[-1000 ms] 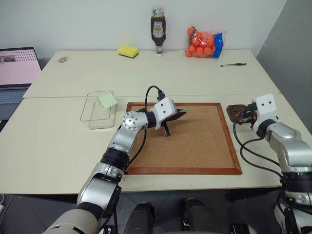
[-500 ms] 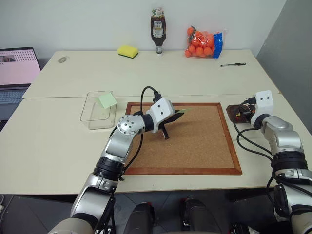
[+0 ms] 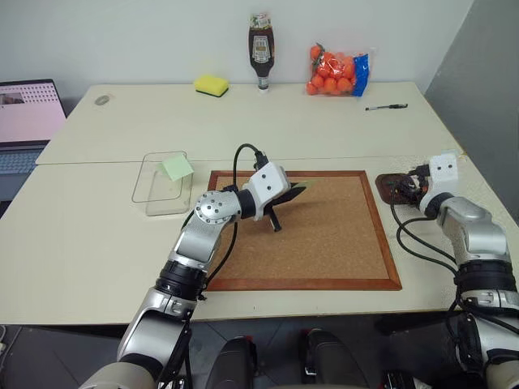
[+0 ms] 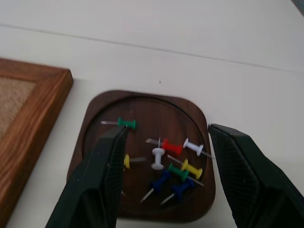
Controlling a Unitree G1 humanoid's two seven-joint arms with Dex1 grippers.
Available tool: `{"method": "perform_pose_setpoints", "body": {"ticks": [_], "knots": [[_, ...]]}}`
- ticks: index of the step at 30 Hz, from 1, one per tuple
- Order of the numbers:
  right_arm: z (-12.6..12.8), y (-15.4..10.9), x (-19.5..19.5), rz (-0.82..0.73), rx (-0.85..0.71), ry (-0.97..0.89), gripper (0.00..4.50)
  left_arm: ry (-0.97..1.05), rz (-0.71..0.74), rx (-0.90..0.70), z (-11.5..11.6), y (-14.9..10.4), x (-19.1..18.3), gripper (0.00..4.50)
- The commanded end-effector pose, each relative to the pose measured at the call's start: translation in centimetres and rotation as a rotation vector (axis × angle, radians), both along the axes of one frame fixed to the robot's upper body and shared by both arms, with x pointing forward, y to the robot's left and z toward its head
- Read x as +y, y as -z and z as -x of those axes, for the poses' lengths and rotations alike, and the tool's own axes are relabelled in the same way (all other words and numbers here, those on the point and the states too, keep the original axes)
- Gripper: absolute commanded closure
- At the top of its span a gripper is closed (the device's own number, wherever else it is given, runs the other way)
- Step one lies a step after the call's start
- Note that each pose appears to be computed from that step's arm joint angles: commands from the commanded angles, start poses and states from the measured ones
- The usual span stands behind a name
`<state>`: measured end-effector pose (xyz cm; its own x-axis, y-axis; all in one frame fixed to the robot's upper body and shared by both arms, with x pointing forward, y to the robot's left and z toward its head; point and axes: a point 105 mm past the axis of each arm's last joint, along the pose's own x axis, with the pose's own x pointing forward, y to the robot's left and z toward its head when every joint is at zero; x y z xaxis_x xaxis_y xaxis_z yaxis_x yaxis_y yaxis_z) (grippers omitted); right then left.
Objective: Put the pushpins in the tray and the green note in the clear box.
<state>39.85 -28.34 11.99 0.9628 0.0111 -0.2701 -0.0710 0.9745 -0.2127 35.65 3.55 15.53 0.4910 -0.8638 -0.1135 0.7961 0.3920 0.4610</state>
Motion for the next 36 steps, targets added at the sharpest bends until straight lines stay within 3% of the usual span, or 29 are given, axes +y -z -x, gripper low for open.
{"method": "perform_pose_setpoints", "body": {"ticks": [1,4,8,12,16,22,28,36], "knots": [[-0.4,-1.8,0.1,0.054,-0.059,-0.007,1.63,0.023,0.016,-0.057,0.1,-1.5,-0.5,4.50],[-0.5,-2.5,0.4,0.039,-0.088,-0.014,1.63,0.017,0.017,-0.059,-0.1,-1.6,-0.4,4.50],[0.4,-5.4,1.3,0.005,-0.190,-0.078,1.63,-0.046,0.059,-0.092,-0.8,-3.2,0.4,4.50],[3.4,-6.9,6.7,-0.005,-0.238,-0.393,1.63,-0.140,0.085,-0.122,-1.1,-5.1,2.1,4.50],[6.8,-7.6,12.2,-0.024,-0.232,-0.697,1.63,-0.243,0.075,-0.087,-0.5,-5.5,4.7,4.50],[9.9,-8.8,19.9,-0.022,-0.181,-1.111,1.63,-0.554,0.029,-0.054,-0.1,-6.0,12.1,4.50],[9.0,-8.8,24.2,0.004,-0.135,-1.260,1.63,-0.782,-0.045,0.005,-0.3,-4.3,18.7,4.50],[6.7,-9.5,27.3,0.006,-0.182,-1.290,1.63,-0.995,0.074,0.084,-1.8,-3.8,22.9,4.50]]}}
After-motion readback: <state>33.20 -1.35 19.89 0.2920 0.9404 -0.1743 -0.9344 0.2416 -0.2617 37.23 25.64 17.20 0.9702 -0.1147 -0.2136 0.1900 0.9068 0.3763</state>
